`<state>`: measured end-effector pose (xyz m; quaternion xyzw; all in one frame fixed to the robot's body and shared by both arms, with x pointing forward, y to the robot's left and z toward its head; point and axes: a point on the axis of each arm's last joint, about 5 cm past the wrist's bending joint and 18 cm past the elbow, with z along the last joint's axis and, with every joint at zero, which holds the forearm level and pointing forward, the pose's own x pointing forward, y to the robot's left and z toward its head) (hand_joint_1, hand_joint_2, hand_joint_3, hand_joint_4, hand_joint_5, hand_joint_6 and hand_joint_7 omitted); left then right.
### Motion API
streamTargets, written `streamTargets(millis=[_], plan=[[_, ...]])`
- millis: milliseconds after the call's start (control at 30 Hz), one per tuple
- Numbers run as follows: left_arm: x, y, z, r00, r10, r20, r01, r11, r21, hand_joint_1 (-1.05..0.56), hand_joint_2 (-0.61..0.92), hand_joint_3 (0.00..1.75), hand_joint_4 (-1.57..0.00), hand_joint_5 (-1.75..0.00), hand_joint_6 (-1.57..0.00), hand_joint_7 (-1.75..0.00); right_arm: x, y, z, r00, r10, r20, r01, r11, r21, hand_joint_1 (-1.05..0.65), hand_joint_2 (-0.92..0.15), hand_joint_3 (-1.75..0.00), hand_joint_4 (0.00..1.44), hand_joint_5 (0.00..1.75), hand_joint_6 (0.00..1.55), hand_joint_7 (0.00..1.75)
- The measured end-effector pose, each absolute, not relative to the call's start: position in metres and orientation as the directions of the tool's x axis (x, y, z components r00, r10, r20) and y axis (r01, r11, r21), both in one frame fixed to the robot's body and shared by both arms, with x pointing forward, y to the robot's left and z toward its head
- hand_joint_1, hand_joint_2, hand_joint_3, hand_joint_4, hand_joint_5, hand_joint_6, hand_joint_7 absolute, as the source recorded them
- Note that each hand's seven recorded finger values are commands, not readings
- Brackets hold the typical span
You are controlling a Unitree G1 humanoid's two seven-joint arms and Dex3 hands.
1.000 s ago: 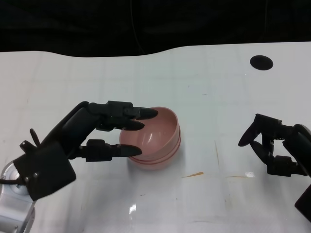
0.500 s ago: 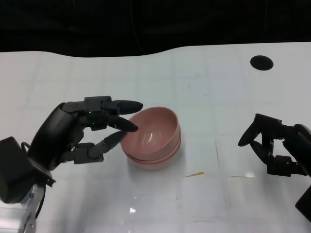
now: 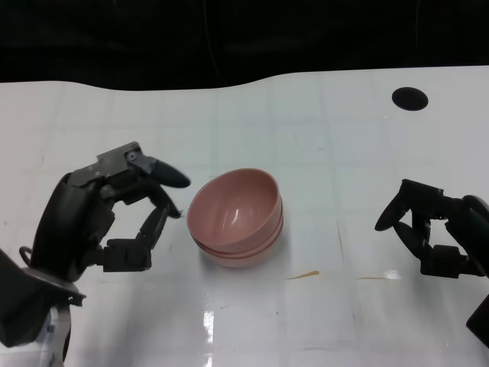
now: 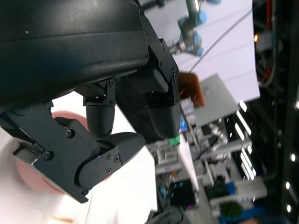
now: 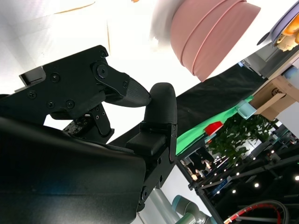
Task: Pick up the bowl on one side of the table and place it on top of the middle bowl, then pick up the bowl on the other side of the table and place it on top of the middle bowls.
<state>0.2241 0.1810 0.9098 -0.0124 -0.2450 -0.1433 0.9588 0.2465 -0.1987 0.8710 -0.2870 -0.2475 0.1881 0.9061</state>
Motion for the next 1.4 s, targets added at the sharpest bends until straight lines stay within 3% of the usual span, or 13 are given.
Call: streamTargets(millis=[133,167,267,433,533,767,1167,1400], plan=[[0.222,0.181,0.907,0.847,-0.254,0.468,0.267,0.963,0.039,0.09,0.26,1.5,-0.81,-1.68,-0.83,-1.39,0.247,-0.199,0.871,0.808,0.48,0.342,-0.196,0.766,-0.612,-0.26,-0.81,-0.8,0.78,1.75,0.64,1.57],[0.222,0.181,0.906,0.847,-0.25,0.469,0.263,0.964,0.04,0.21,0.34,1.51,-0.87,-1.7,-0.86,-1.45,0.247,-0.199,0.871,0.808,0.48,0.342,-0.196,0.766,-0.612,-0.25,-0.81,-0.8,0.78,1.75,0.64,1.56],[0.22,0.179,0.901,0.865,-0.208,0.456,0.227,0.974,0.014,0.31,0.44,1.5,-0.91,-1.72,-0.87,-1.51,0.247,-0.2,0.872,0.81,0.477,0.342,-0.194,0.768,-0.611,-0.24,-0.81,-0.81,0.78,1.75,0.64,1.56],[0.215,0.178,0.892,0.888,-0.184,0.42,0.189,0.981,0.031,0.27,0.51,1.44,-0.92,-1.75,-0.82,-1.59,0.247,-0.201,0.871,0.812,0.477,0.336,-0.197,0.767,-0.611,-0.26,-0.8,-0.81,0.78,1.75,0.64,1.55],[0.214,0.177,0.888,0.892,-0.166,0.421,0.159,0.986,0.051,0.25,0.55,1.44,-0.95,-1.75,-0.75,-1.72,0.246,-0.201,0.871,0.814,0.477,0.332,-0.2,0.766,-0.611,-0.26,-0.8,-0.82,0.78,1.75,0.64,1.55],[0.211,0.169,0.876,0.908,-0.098,0.407,0.068,0.994,0.086,0.2,0.54,1.46,-0.95,-1.75,-0.74,-1.75,0.246,-0.203,0.87,0.819,0.474,0.323,-0.203,0.766,-0.61,-0.26,-0.8,-0.83,0.79,1.75,0.65,1.54],[0.211,0.168,0.868,0.904,-0.101,0.415,0.07,0.993,0.091,0.26,0.53,1.47,-1.03,-1.75,-0.8,-1.75,0.245,-0.203,0.868,0.825,0.47,0.314,-0.205,0.767,-0.608,-0.27,-0.79,-0.83,0.79,1.75,0.66,1.53],[0.211,0.176,0.867,0.911,-0.123,0.394,0.097,0.992,0.086,0.22,0.52,1.49,-1.04,-1.75,-0.81,-1.75,0.245,-0.203,0.868,0.825,0.47,0.314,-0.205,0.767,-0.608,-0.26,-0.8,-0.83,0.77,1.75,0.64,1.55]])
